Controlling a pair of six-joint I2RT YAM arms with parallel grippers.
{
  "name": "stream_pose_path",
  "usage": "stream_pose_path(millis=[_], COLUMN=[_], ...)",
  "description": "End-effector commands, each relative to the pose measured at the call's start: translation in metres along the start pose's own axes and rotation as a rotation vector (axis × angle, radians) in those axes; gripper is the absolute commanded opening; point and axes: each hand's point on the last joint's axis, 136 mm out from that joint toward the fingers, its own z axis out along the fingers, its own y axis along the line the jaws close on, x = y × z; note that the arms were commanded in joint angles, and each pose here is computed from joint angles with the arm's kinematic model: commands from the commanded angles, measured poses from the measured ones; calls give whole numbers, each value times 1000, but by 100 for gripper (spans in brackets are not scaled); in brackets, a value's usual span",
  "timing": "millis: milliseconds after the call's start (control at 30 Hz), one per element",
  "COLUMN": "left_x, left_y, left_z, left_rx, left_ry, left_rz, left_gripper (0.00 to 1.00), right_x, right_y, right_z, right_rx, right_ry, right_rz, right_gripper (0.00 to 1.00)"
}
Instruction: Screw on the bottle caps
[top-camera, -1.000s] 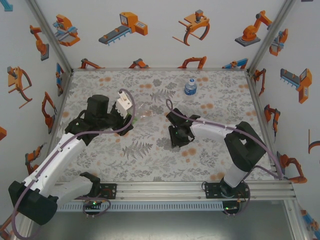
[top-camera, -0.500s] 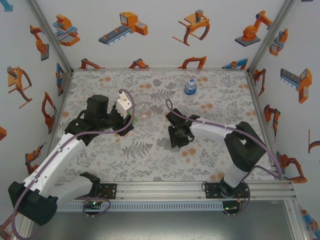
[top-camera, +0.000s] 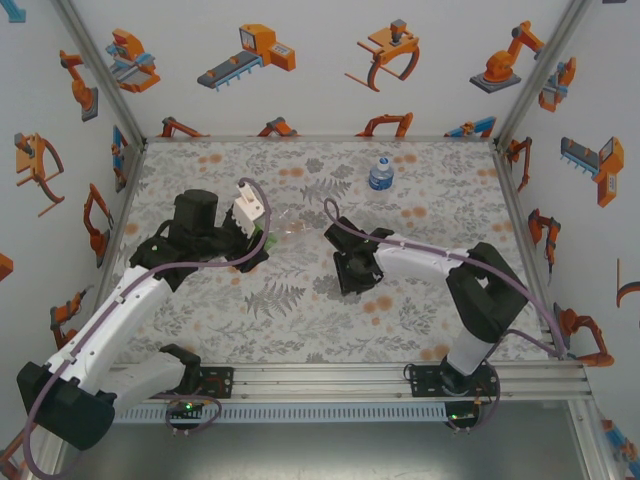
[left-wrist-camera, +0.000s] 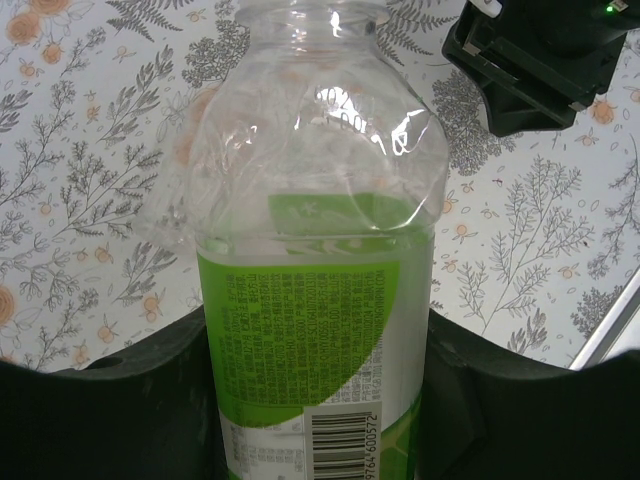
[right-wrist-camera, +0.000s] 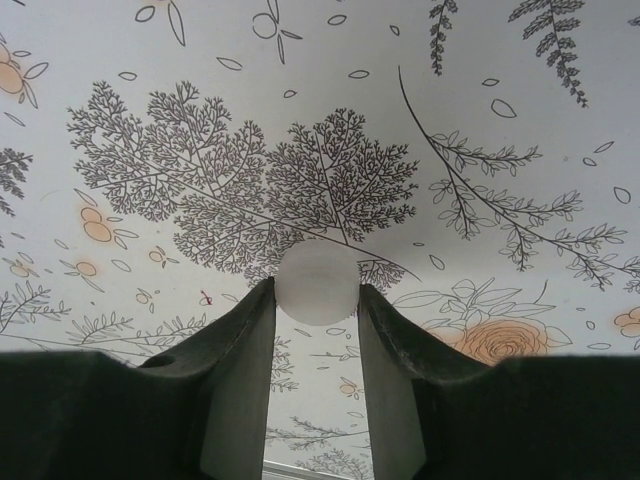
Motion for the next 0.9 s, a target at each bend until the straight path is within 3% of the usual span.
stream_pose_path(millis=[0,433,733,867], left_x=[-9,-9,-8,-8], left_y=[-1,-3,-7,-18], left_z=[-2,-2,-2,-2], left_rx=[17,26,49,92], left_ry=[-20,-18,-22,-37], left_rz=[-4,-4,24,68], left_gripper=[0,0,0,0], right_x=[1,-1,-9,-22], right_y=[-1,1,3,18], right_z=[4,3,-12,-39], right_rx=[27,42,25,-79], right_ry=[19,13,-35,-110], right_rz=[-10,-21,-48,-122], right_gripper=[39,39,24,19])
